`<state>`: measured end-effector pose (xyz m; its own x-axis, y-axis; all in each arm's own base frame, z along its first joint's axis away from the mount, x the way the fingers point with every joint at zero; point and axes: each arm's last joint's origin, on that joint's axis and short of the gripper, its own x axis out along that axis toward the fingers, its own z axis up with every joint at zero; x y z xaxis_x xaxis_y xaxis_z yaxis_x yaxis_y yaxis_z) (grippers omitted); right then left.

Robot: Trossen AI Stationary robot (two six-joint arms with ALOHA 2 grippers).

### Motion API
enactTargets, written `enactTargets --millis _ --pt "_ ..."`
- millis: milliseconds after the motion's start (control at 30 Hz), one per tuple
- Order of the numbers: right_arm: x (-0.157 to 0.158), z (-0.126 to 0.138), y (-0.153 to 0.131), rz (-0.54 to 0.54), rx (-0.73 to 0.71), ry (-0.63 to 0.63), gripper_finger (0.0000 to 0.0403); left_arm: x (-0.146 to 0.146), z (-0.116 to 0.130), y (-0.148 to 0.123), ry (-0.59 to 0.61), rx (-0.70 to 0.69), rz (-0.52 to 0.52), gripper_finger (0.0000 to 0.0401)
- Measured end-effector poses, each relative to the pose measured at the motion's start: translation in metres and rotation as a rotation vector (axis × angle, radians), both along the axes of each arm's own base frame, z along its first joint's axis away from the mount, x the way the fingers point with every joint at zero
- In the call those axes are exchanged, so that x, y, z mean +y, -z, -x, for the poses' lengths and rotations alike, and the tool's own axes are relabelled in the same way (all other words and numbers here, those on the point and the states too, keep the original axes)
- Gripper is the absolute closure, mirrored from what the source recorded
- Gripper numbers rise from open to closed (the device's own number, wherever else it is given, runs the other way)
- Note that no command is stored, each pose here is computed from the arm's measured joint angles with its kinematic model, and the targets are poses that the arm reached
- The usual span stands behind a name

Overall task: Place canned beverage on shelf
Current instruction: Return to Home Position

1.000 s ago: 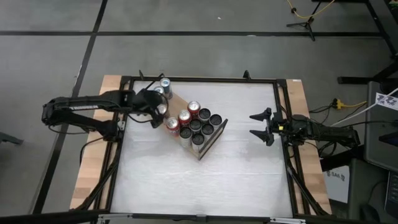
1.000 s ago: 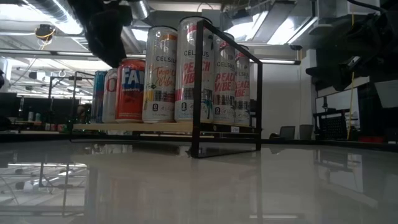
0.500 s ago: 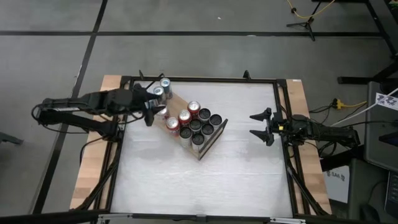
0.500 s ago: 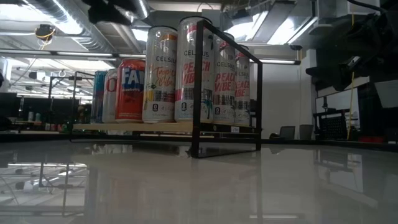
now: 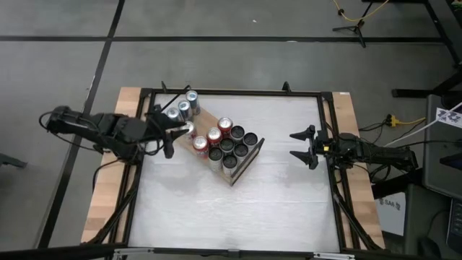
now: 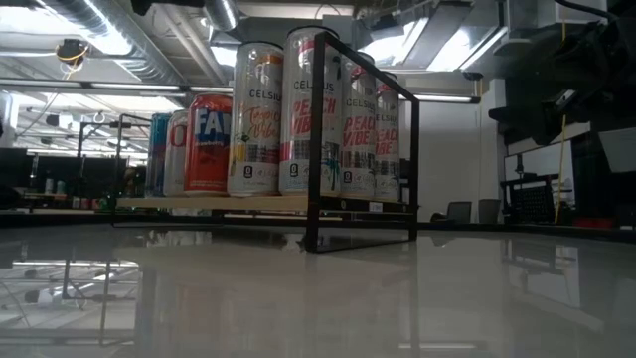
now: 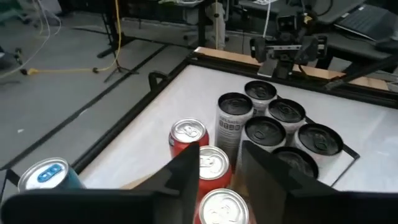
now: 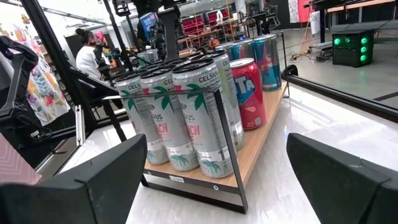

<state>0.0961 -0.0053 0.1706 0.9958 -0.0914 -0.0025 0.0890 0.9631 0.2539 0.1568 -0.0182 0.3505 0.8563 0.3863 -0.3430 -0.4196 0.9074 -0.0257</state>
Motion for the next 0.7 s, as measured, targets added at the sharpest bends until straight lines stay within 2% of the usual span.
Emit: enactTargets --millis 333,533,700 --pt "0.000 0.000 0.000 0.000 0.000 0.000 0.0022 -0.015 0.003 0.001 -0.019 -0.012 -0.090 0.0395" --pt "0.000 0.000 0.000 0.000 0.000 0.000 0.0022 -0.021 -0.003 0.026 0.026 -0.076 -0.218 0.0401" --pt "0.000 0.000 0.000 0.000 0.000 0.000 0.0022 -0.016 0.007 0.046 0.103 -0.210 -0.244 0.0401"
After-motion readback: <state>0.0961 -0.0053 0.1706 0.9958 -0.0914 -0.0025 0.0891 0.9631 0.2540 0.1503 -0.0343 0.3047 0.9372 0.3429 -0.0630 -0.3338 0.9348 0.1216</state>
